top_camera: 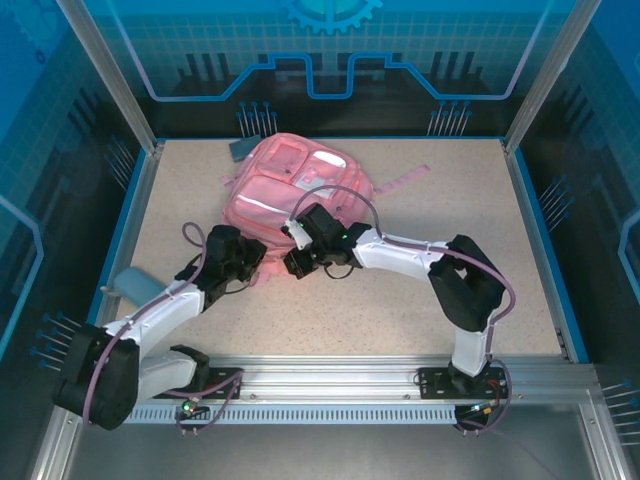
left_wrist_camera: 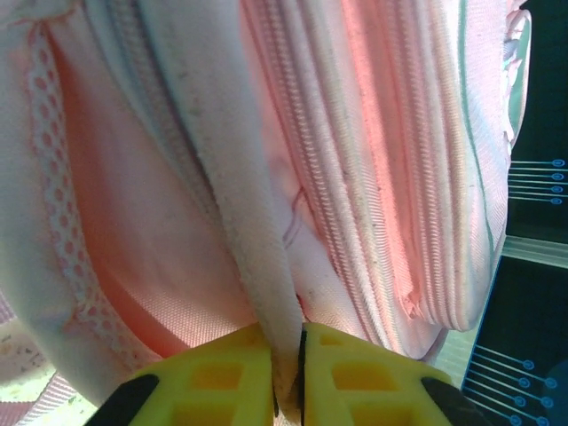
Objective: Pack the student bag
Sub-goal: Zip the student bag at the top-center of the table.
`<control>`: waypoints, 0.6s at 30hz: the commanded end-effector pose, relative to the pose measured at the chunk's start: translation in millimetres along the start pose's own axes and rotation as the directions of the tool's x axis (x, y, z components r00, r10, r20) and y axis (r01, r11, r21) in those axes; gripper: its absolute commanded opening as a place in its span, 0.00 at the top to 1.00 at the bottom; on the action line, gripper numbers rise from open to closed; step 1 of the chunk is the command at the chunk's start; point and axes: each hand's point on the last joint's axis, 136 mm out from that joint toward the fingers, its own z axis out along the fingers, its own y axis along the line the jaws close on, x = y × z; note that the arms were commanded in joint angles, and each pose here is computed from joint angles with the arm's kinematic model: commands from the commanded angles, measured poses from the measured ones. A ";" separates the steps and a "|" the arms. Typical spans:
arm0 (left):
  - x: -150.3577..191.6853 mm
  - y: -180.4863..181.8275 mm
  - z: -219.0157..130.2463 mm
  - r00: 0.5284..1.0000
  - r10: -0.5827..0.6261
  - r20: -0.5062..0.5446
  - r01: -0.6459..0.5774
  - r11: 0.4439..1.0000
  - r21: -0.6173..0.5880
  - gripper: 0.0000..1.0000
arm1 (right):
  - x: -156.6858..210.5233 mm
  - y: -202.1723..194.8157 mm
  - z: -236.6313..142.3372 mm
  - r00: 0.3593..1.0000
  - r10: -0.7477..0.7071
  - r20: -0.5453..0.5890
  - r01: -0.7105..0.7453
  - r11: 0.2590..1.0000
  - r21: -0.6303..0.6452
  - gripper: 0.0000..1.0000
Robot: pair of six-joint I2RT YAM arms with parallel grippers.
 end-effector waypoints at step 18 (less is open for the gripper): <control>-14.0 4.3 -24.4 0.992 0.095 0.085 -0.094 0.995 -0.021 0.98 | 23.5 -192.9 -67.9 0.925 0.362 0.117 -0.371 0.791 0.487 1.00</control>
